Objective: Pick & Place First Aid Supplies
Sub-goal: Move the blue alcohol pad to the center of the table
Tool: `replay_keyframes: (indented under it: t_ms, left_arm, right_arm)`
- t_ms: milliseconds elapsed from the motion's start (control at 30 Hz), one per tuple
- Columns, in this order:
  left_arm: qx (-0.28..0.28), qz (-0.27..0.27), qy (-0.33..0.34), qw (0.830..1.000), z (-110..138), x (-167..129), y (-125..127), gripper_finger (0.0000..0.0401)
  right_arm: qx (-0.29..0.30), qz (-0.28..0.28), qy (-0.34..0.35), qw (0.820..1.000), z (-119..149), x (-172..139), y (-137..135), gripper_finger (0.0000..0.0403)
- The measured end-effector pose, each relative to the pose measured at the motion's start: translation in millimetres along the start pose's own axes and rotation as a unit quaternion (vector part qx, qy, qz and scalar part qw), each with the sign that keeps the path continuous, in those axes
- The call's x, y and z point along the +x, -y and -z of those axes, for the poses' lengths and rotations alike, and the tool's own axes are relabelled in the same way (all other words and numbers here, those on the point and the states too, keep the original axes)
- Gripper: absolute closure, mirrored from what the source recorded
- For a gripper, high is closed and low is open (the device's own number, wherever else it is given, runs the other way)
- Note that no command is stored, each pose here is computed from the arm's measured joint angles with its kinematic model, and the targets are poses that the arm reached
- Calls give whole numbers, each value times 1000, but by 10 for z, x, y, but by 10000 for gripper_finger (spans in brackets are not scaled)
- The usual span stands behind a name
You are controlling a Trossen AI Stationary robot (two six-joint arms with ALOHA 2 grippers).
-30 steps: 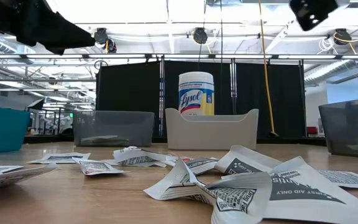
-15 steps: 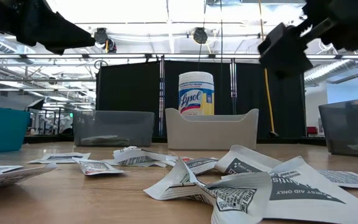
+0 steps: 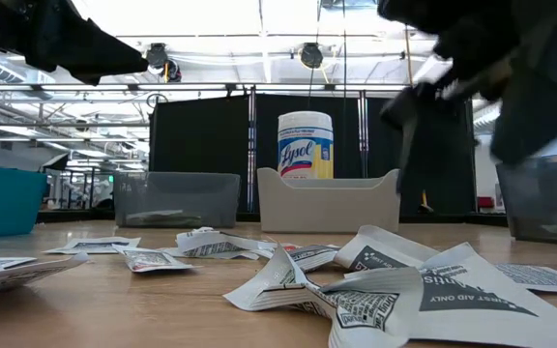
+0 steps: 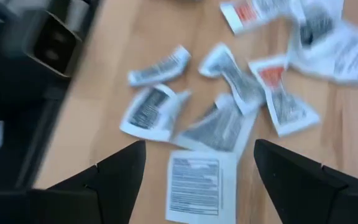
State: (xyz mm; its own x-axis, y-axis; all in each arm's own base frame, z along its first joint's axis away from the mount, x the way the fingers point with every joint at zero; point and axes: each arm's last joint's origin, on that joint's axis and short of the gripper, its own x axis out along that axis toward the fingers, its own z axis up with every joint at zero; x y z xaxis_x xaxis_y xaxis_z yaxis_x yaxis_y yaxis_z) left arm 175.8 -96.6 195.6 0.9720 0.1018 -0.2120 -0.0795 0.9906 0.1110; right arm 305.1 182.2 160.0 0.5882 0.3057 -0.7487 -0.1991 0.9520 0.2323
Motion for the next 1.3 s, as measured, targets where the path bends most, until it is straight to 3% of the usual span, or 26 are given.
replay_keyframes:
  t_ms: [167,333,500,667,767,933,1067,1167,1300]
  left_arm:
    - [-1,20,-1,1000,1,0,11,304]
    - [-12,95,-14,995,21,-1,59,304]
    - [12,107,-31,994,-94,123,222,304]
    - [98,98,-147,979,-241,373,435,304]
    - [106,84,-207,969,-353,478,501,300]
    - [83,84,-259,959,-478,589,542,275]
    - [36,84,-313,945,-397,645,516,233]
    - [-7,80,-370,926,-308,642,473,204]
    - [-44,45,-412,909,-202,649,453,192]
  right_arm:
    - [16,-14,-24,999,2,96,-14,104]
    - [20,-1,-50,999,2,94,-12,105]
    - [9,6,-67,998,27,87,-2,105]
    - [-7,9,-71,997,21,86,33,106]
    - [-14,10,-72,997,24,86,36,106]
    - [-17,10,-78,997,38,84,36,106]
    - [-25,9,-82,996,54,83,18,106]
    - [-35,7,-83,996,66,81,-8,106]
    - [-44,4,-82,996,70,81,-29,106]
